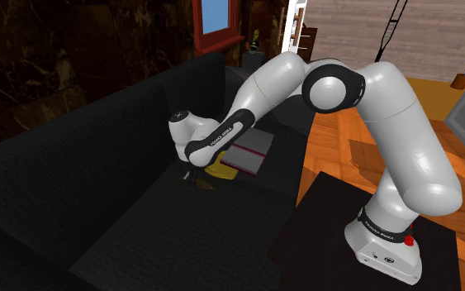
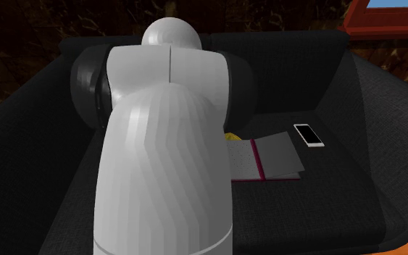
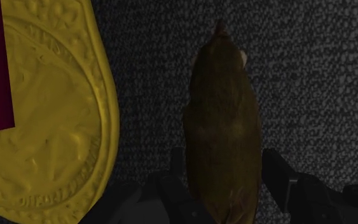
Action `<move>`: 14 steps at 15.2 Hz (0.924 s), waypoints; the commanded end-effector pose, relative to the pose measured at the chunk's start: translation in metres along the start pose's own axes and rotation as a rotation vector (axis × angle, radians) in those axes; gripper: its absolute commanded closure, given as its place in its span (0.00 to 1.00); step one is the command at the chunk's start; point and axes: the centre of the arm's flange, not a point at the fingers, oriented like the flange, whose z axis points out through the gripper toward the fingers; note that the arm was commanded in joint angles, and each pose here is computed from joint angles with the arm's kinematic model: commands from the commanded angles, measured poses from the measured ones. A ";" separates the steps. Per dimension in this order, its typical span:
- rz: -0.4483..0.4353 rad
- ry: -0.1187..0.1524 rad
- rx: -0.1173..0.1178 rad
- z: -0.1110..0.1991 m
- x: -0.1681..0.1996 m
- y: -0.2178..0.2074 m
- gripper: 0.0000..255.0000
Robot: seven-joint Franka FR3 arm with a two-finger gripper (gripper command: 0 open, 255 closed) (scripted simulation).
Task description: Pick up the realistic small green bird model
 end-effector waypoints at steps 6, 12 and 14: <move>0.000 0.000 0.000 0.001 0.000 0.000 1.00; 0.000 0.000 0.000 -0.020 -0.001 0.003 1.00; 0.000 0.000 0.000 -0.030 -0.002 0.004 1.00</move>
